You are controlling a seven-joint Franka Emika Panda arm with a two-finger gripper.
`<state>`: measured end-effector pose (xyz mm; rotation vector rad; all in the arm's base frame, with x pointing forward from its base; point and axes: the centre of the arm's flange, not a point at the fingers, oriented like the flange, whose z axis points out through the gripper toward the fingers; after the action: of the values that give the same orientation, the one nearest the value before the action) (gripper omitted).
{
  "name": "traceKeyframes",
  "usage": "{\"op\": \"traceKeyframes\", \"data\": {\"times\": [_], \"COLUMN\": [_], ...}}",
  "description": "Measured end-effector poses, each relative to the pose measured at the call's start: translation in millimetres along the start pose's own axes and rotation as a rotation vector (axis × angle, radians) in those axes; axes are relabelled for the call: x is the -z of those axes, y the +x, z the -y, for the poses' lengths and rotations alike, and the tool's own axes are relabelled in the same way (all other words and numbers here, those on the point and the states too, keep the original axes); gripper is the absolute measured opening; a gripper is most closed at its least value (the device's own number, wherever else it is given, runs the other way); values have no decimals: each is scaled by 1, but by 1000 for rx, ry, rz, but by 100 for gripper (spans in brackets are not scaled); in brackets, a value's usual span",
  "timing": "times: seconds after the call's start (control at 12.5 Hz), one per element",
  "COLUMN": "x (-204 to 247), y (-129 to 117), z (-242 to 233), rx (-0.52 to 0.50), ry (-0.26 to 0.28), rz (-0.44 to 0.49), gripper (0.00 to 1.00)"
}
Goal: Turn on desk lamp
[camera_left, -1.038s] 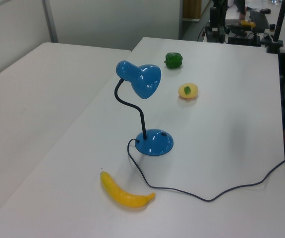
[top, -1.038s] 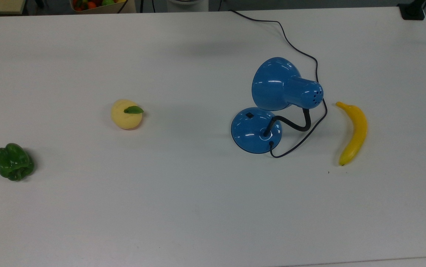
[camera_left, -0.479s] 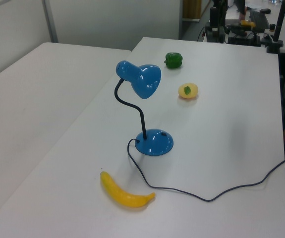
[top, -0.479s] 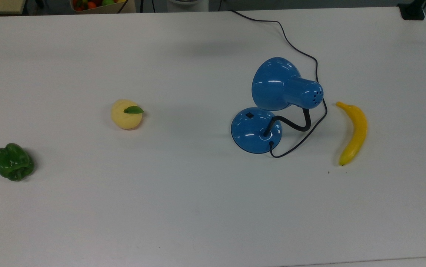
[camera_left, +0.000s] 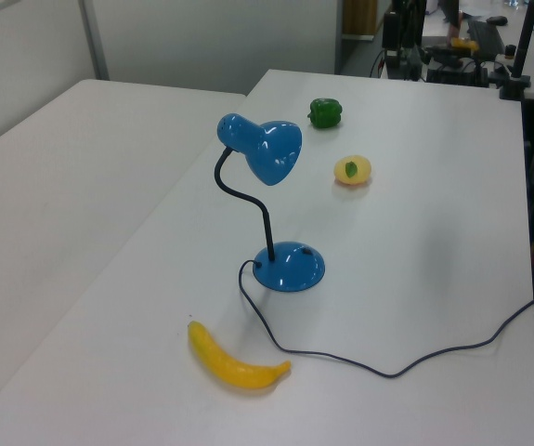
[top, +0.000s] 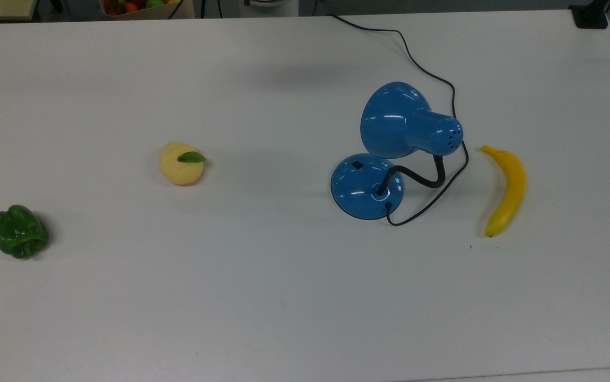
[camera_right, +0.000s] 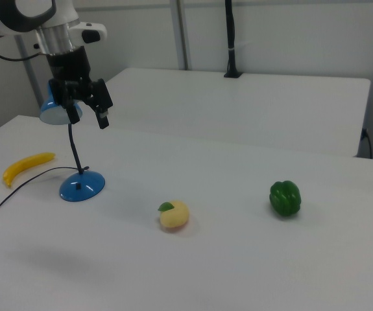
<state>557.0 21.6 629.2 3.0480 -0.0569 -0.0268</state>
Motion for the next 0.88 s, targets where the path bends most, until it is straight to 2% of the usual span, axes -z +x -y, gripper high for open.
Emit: {"op": "traceKeyframes", "data": {"times": [0.16, 0.64, 0.72, 0.88], "x": [-1, -1, -2, -8], "y": [0, 1, 1, 3], "z": [0, 1, 1, 6], "rx": [0, 13, 23, 84], "ry": [0, 0, 0, 0], "rz": [1, 2, 3, 4], "gripper": [99, 4, 1, 1]}}
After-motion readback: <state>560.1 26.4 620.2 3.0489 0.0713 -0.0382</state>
